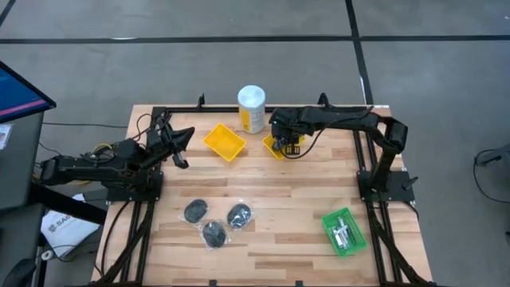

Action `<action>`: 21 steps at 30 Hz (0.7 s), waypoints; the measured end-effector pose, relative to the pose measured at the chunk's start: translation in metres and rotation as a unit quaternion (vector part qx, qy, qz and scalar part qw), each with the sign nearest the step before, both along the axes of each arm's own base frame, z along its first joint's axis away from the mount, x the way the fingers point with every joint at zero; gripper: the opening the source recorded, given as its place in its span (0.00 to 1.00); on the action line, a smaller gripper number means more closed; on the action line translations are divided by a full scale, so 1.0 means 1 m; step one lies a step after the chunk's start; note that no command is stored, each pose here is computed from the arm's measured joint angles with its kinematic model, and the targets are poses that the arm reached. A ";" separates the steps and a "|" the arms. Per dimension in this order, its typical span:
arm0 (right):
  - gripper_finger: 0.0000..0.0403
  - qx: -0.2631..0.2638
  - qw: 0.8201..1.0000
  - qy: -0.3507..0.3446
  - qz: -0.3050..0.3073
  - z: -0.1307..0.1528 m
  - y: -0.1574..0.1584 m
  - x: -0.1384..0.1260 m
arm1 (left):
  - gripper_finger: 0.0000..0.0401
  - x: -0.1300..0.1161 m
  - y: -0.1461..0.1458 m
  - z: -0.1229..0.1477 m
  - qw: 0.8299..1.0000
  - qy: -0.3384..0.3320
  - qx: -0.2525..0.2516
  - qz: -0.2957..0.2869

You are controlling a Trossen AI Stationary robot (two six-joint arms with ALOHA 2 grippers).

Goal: Pick & Place Travel size toiletries
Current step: Put the black deodorant into the right yellow bin

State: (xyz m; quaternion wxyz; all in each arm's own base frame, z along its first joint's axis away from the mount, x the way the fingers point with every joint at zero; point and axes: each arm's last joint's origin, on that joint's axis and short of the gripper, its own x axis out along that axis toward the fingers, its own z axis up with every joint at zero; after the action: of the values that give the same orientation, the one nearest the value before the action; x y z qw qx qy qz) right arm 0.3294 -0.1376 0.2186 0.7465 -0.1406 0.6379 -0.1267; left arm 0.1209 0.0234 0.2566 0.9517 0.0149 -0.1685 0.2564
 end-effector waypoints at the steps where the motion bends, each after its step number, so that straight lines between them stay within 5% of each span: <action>1: 0.27 0.000 1.000 0.004 0.003 -0.002 0.000 0.001 | 0.01 0.000 0.000 0.000 1.000 0.000 0.000 0.000; 12: 0.28 -0.009 0.998 0.067 0.017 -0.039 -0.001 0.013 | 0.01 0.000 0.000 0.000 1.000 -0.001 0.000 0.000; 21: 0.54 -0.001 0.997 0.072 0.018 -0.043 -0.001 0.013 | 0.01 0.000 0.000 0.000 1.000 -0.001 0.000 0.000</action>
State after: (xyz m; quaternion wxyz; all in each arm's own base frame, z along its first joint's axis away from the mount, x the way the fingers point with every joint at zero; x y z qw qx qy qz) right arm 0.3421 -0.1387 0.1756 0.7010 -0.1613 0.6870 -0.1035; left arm 0.1209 0.0234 0.2567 0.9515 0.0145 -0.1693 0.2565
